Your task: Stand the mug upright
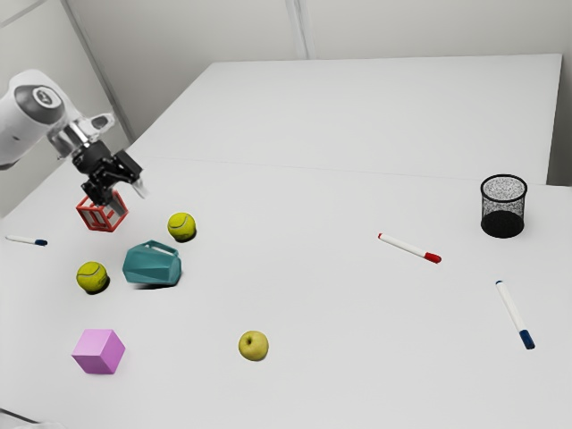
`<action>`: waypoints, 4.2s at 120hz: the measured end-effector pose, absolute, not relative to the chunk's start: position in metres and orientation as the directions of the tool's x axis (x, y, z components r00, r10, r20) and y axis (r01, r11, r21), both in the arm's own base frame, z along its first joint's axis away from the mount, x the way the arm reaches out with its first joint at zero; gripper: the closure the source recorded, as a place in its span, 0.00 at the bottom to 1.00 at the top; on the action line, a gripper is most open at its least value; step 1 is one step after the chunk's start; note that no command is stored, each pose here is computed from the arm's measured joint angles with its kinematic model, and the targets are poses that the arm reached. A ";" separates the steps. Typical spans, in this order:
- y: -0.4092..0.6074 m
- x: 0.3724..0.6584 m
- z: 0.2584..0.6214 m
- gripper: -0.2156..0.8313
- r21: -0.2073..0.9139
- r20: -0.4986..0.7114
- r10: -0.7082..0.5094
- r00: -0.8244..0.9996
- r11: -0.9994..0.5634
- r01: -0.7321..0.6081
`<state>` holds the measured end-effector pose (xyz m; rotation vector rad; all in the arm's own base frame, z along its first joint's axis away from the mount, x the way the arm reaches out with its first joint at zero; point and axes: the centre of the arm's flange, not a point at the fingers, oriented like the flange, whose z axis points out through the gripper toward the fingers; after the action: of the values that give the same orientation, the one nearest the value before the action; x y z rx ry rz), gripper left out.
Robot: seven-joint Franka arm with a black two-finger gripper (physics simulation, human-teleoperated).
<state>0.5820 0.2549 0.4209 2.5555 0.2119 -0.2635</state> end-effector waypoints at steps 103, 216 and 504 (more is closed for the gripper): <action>0.289 0.548 0.304 0.22 0.655 -0.371 0.120 0.921 -0.669 0.351; 0.244 0.559 0.316 0.90 0.691 -0.349 0.100 0.932 -0.644 0.328; -0.009 0.584 0.433 0.28 -0.062 0.042 -0.225 0.973 -0.973 -0.223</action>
<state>0.5841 -0.0093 0.4333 3.1768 -0.3609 0.0784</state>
